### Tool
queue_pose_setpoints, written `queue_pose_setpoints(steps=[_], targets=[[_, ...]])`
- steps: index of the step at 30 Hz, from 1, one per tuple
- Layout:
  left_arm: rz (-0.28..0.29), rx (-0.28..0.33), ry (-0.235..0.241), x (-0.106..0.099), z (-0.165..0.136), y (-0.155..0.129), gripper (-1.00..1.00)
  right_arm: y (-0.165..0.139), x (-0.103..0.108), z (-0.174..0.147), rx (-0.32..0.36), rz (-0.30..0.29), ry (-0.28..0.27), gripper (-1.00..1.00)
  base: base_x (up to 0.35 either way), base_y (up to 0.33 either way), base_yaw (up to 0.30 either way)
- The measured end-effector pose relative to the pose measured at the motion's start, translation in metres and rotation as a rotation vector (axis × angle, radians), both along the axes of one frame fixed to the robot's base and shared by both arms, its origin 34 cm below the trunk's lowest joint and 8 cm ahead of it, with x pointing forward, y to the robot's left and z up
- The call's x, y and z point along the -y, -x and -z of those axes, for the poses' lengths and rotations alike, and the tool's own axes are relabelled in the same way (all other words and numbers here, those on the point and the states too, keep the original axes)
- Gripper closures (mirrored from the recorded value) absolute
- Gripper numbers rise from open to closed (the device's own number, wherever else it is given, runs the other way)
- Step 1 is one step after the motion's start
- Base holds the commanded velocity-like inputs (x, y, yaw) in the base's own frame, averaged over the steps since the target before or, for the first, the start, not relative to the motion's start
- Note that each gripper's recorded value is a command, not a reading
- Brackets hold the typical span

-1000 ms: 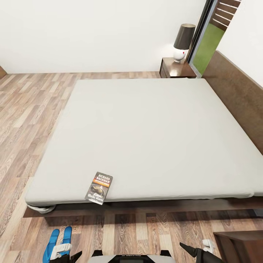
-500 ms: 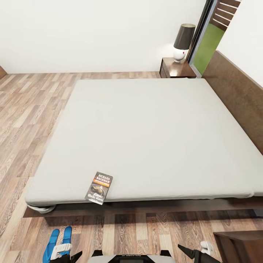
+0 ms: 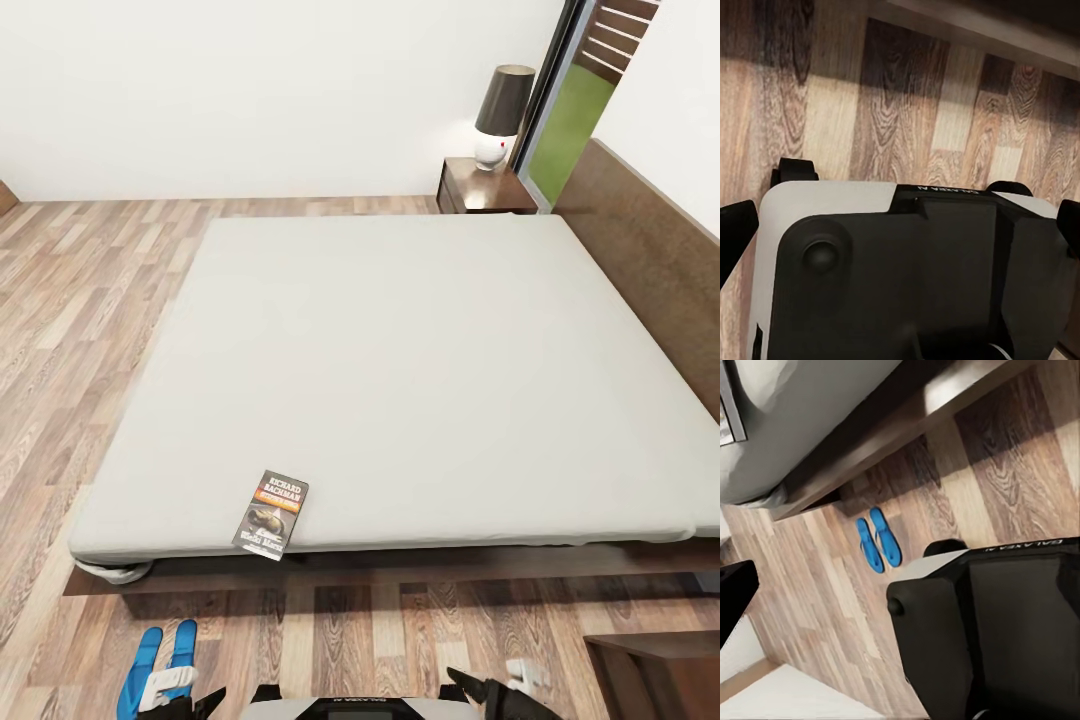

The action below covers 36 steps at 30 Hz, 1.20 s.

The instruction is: In the bedroom, move the book from the bed onto either nightstand, and place the two sandals side by side next to the bed.

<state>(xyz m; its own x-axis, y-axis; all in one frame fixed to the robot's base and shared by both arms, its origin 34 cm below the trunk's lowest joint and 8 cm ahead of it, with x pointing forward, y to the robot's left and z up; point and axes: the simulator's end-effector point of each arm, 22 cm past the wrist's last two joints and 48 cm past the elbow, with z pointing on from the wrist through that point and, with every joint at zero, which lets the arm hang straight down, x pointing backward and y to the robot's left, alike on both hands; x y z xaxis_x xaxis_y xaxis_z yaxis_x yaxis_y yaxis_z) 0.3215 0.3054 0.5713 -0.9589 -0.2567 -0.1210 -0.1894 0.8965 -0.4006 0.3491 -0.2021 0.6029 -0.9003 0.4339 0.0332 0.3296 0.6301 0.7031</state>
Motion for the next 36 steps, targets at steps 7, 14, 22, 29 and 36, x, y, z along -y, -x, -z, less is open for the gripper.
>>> queue_pose_setpoints(steps=[7,14,22,29,36], targets=[[-0.003,0.002,0.0,0.0,0.0,-0.001,-1.0,-0.013,-0.06,0.006,-0.087,0.024,-0.023,-1.0,0.0,0.0,0.0],[-0.005,0.007,-0.001,0.0,0.0,-0.002,-1.0,-0.049,-0.084,-0.001,-0.088,0.032,-0.074,-1.0,0.0,0.0,0.0],[-0.003,0.012,-0.002,0.0,0.0,-0.003,-1.0,-0.107,-0.094,-0.019,-0.022,0.015,-0.106,-1.0,0.0,0.0,0.0],[0.002,0.036,-0.008,-0.001,-0.001,-0.008,-1.0,-0.117,-0.104,-0.027,0.011,-0.055,-0.109,-1.0,0.0,0.0,0.0],[0.002,0.039,-0.008,-0.001,-0.001,-0.008,-1.0,-0.118,-0.105,-0.027,0.013,-0.064,-0.11,-1.0,0.0,0.0,0.056]])
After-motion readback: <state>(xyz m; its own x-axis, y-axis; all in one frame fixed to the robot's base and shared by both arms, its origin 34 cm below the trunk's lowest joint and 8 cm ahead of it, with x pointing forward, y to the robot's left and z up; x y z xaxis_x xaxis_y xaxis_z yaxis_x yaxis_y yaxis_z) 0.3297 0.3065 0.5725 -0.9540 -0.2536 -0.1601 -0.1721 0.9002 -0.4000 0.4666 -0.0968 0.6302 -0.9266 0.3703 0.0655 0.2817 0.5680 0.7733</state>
